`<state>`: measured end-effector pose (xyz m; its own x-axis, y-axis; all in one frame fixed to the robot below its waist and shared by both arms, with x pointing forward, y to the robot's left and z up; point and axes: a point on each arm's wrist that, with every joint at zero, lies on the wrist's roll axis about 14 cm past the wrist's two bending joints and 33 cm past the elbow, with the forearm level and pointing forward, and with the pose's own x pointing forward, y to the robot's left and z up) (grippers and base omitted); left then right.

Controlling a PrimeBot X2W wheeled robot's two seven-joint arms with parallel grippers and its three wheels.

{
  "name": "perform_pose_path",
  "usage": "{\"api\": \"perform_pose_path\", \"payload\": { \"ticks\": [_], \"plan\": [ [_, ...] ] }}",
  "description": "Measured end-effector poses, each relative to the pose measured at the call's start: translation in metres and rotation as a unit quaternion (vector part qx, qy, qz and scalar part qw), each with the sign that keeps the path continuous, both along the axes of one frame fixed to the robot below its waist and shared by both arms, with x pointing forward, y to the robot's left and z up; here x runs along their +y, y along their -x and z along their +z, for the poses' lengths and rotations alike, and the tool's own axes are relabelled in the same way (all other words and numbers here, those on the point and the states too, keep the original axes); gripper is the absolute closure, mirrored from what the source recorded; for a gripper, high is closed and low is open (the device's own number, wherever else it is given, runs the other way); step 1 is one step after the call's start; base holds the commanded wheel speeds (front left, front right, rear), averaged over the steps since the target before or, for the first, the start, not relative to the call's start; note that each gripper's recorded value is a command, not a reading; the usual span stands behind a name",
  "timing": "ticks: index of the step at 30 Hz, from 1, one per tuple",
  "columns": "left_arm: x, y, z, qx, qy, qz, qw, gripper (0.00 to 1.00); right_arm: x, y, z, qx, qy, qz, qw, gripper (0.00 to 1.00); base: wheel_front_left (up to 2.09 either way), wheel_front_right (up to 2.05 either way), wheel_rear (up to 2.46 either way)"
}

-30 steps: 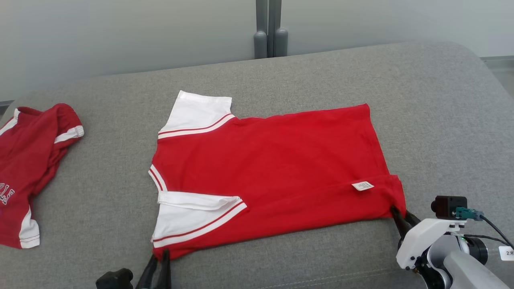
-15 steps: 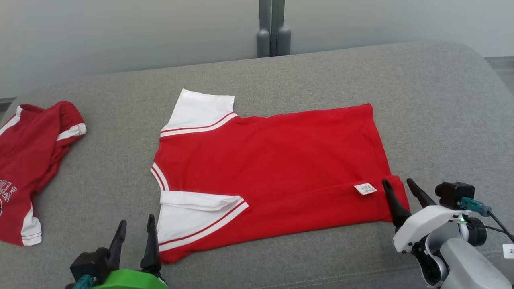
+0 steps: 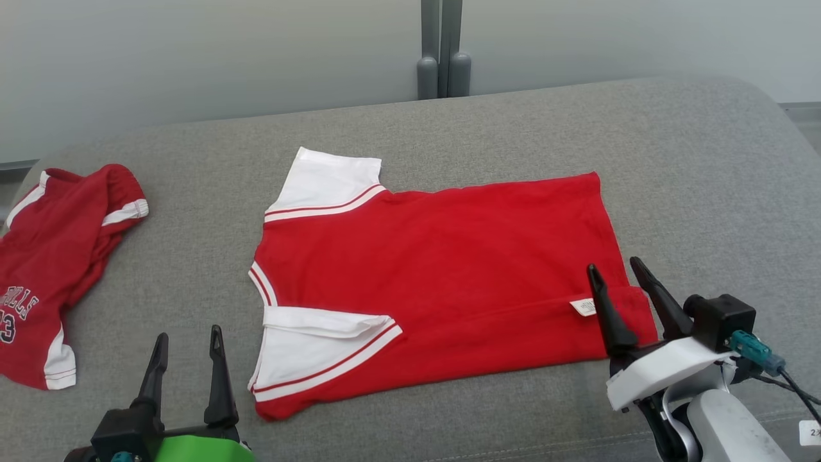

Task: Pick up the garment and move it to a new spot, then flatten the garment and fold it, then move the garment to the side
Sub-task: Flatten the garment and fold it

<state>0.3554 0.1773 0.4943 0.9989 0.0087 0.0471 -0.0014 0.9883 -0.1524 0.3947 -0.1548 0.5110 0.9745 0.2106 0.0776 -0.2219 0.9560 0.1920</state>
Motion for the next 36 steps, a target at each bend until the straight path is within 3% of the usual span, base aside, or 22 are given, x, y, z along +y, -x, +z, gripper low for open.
{"api": "perform_pose_path", "payload": {
  "ticks": [11,21,36],
  "plan": [
    [-0.005,-0.015,0.024,-0.04,-0.021,-0.023,0.999,0.0,0.004,0.008,-0.001,-0.005,0.0,-0.006,1.0,0.0,0.0,0.0,0.0],
    [-0.029,-0.071,0.057,-0.088,-0.078,-0.097,0.988,0.0,-0.003,0.003,-0.005,0.002,-0.009,-0.026,1.0,0.0,0.0,0.0,0.0],
    [-0.064,-0.183,0.071,-0.078,-0.092,-0.166,0.979,0.0,-0.002,-0.033,0.002,-0.011,-0.019,-0.036,0.999,0.0,0.0,0.0,0.0]
  ]
}}
